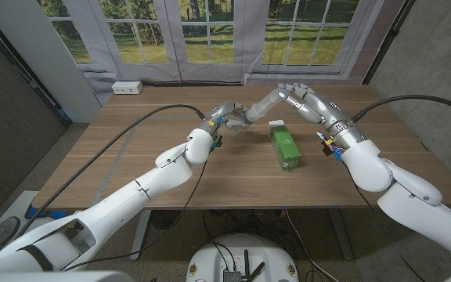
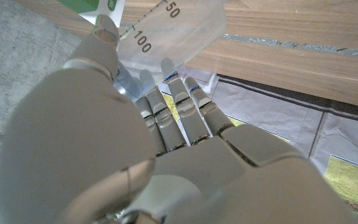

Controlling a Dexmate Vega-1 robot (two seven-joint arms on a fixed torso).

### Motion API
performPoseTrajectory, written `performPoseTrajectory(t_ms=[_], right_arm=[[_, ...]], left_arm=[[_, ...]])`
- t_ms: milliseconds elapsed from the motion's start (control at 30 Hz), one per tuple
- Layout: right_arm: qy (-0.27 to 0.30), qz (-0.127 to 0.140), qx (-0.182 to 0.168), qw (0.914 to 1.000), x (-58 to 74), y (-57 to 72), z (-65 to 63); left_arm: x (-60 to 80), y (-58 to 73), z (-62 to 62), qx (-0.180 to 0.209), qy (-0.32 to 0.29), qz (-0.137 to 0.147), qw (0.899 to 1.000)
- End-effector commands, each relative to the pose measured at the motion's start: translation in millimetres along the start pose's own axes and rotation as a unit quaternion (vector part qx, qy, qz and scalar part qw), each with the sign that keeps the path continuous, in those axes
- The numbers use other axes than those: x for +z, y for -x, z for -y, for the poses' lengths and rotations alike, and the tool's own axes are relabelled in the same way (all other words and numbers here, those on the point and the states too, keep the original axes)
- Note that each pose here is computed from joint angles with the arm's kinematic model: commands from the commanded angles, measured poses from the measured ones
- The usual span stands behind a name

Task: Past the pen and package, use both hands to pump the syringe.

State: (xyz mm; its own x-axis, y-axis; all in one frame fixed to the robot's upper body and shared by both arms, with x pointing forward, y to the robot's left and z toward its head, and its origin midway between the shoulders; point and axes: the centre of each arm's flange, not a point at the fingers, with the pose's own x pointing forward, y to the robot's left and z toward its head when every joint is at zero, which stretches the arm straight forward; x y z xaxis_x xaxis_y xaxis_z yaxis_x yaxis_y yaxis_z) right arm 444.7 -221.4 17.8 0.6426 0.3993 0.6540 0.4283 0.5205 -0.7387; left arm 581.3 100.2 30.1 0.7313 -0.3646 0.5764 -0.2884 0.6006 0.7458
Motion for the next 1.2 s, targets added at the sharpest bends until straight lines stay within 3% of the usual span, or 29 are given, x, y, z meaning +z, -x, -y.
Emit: performPoseTrajectory(t_ms=[33, 1200], right_arm=[[-0.002, 0.007, 0.011, 0.9999, 2.5, -3.7, -5.6], [-0.007, 0.012, 0.034, 0.9993, 5.2, -13.6, -23.7]], left_arm=[[1.8, 0.1, -0.3, 0.003, 0.001, 0.002, 1.000], [3.4, -1.5, -0.6, 0.002, 0.001, 0.008, 1.000]])
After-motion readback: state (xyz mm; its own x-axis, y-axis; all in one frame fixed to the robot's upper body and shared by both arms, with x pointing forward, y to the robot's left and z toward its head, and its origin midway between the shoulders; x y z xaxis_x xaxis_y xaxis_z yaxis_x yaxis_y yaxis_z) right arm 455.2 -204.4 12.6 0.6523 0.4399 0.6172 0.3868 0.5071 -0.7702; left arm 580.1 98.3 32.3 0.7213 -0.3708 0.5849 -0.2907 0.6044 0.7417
